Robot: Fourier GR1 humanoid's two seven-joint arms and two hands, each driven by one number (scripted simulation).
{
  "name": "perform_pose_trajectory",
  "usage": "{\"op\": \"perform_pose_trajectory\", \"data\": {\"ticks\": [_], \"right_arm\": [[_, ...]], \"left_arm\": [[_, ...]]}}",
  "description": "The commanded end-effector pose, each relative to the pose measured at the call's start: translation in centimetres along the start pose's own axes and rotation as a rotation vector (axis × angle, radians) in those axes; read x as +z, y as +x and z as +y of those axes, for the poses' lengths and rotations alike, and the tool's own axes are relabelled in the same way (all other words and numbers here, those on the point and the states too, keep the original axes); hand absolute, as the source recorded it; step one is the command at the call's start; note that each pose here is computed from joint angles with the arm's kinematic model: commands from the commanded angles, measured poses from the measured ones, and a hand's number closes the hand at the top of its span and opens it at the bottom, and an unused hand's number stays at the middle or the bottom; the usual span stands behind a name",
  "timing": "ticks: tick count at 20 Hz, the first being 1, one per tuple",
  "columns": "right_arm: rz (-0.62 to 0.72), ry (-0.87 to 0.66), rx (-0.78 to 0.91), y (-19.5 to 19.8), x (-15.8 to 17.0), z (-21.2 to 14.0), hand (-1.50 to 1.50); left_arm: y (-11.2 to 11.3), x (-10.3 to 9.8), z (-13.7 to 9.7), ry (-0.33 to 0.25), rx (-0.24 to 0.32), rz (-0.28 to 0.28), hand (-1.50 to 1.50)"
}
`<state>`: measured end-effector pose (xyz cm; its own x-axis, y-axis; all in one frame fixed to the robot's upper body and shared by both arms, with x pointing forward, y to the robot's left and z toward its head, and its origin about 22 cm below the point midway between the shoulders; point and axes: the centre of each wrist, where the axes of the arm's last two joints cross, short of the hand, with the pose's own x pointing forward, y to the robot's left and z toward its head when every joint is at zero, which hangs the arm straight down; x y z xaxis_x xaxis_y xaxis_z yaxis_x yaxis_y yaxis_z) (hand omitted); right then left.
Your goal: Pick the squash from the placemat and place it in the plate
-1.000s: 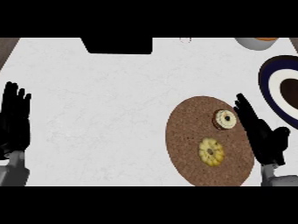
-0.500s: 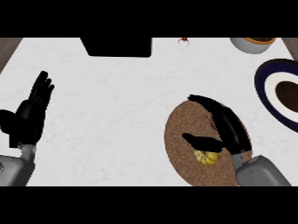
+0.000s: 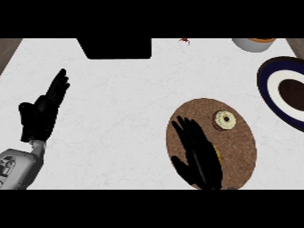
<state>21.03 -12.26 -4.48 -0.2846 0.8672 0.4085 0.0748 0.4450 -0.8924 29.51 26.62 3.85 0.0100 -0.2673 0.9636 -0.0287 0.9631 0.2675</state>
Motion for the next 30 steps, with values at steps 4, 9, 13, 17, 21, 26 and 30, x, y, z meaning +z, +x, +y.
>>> {"op": "perform_pose_trajectory", "data": {"ticks": [4,9,13,17,21,26,30], "right_arm": [[-0.057,-0.140,0.186,5.6,1.5,-4.1,-1.50],[0.120,0.026,0.396,9.1,1.9,-5.3,-1.50],[0.273,0.167,0.493,11.4,2.3,-6.7,-1.50],[0.360,0.191,0.553,12.8,0.3,-10.1,-1.50],[0.419,0.259,0.559,13.1,1.3,-9.2,-1.50],[0.433,0.289,0.562,10.5,-0.8,-9.7,-1.50],[0.499,0.334,0.590,9.1,-2.5,-7.6,-1.50]], "left_arm": [[0.9,0.3,-1.1,-0.018,-0.019,0.006,0.00],[0.2,-0.7,-0.1,0.006,-0.015,0.004,0.00],[0.7,-0.3,-1.6,-0.026,-0.004,0.002,0.00],[0.0,0.5,-0.4,-0.028,-0.016,-0.002,0.00],[-1.4,0.3,-1.6,-0.044,-0.009,-0.017,0.00],[0.3,0.2,0.0,-0.017,-0.003,0.004,0.00],[-1.5,0.4,-1.5,-0.027,-0.016,-0.010,0.00]]}}
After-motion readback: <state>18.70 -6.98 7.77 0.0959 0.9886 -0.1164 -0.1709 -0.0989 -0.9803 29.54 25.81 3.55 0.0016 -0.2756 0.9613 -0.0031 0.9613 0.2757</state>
